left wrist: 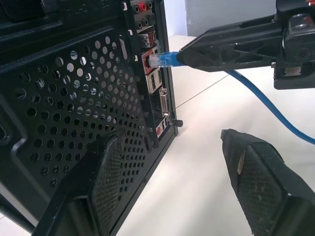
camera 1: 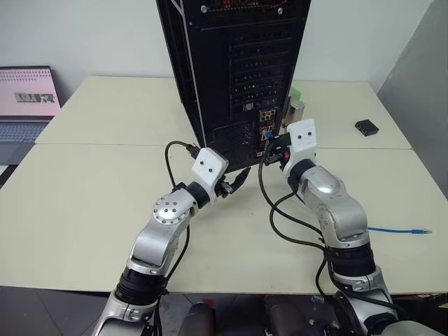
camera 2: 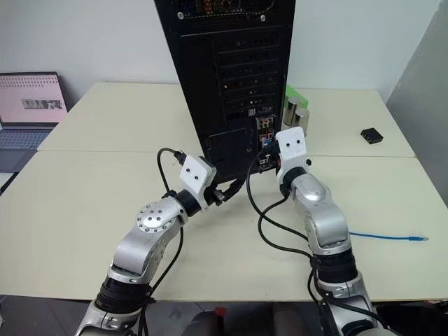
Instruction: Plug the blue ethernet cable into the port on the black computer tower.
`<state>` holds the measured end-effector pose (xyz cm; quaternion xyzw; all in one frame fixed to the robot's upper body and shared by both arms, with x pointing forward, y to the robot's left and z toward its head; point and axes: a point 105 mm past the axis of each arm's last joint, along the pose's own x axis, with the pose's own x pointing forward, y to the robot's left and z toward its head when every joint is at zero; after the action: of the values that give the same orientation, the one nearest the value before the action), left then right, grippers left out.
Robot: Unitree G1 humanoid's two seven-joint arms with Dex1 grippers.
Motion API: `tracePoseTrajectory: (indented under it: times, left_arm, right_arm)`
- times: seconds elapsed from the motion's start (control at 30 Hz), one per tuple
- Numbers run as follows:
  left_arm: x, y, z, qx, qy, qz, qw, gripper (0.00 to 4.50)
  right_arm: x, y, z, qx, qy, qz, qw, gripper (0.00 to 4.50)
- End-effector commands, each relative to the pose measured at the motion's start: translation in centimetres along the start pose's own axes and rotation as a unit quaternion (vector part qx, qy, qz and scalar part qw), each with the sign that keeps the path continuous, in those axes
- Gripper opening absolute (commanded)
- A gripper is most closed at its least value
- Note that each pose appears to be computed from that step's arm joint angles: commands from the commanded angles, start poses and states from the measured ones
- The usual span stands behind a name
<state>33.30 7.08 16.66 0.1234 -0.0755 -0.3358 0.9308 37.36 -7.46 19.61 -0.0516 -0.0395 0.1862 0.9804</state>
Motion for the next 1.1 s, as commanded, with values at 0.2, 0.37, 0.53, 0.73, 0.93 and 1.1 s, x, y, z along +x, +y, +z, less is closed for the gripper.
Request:
tracePoseTrajectory:
  times: [0.2,0.37,0.53,0.73,0.93,1.1]
  left_arm:
    - [0.1,-0.2,1.2,0.013,-0.025,-0.004,1.000,3.30]
    - [0.1,-0.3,1.3,0.013,-0.026,-0.004,1.000,3.30]
    - [0.1,-0.4,1.3,0.013,-0.027,-0.005,1.000,3.30]
    - [0.1,-0.3,1.3,0.014,-0.027,-0.005,1.000,3.30]
    - [0.2,-0.3,1.3,0.013,-0.027,-0.005,1.000,3.30]
    - [0.2,-0.3,1.3,0.013,-0.028,-0.005,1.000,3.30]
  right_arm:
    - [0.1,-0.1,1.6,-0.012,-0.031,-0.007,0.999,0.00]
    - [0.3,-0.3,1.7,-0.013,-0.033,-0.010,0.999,0.00]
    - [0.4,0.1,2.2,-0.013,-0.040,-0.004,0.999,0.00]
    - [0.5,-0.1,2.4,-0.017,-0.043,-0.006,0.999,0.00]
    - [0.7,-0.2,1.8,-0.020,-0.034,-0.008,0.999,0.00]
    - [0.7,-0.2,1.3,-0.024,-0.029,-0.007,0.999,0.00]
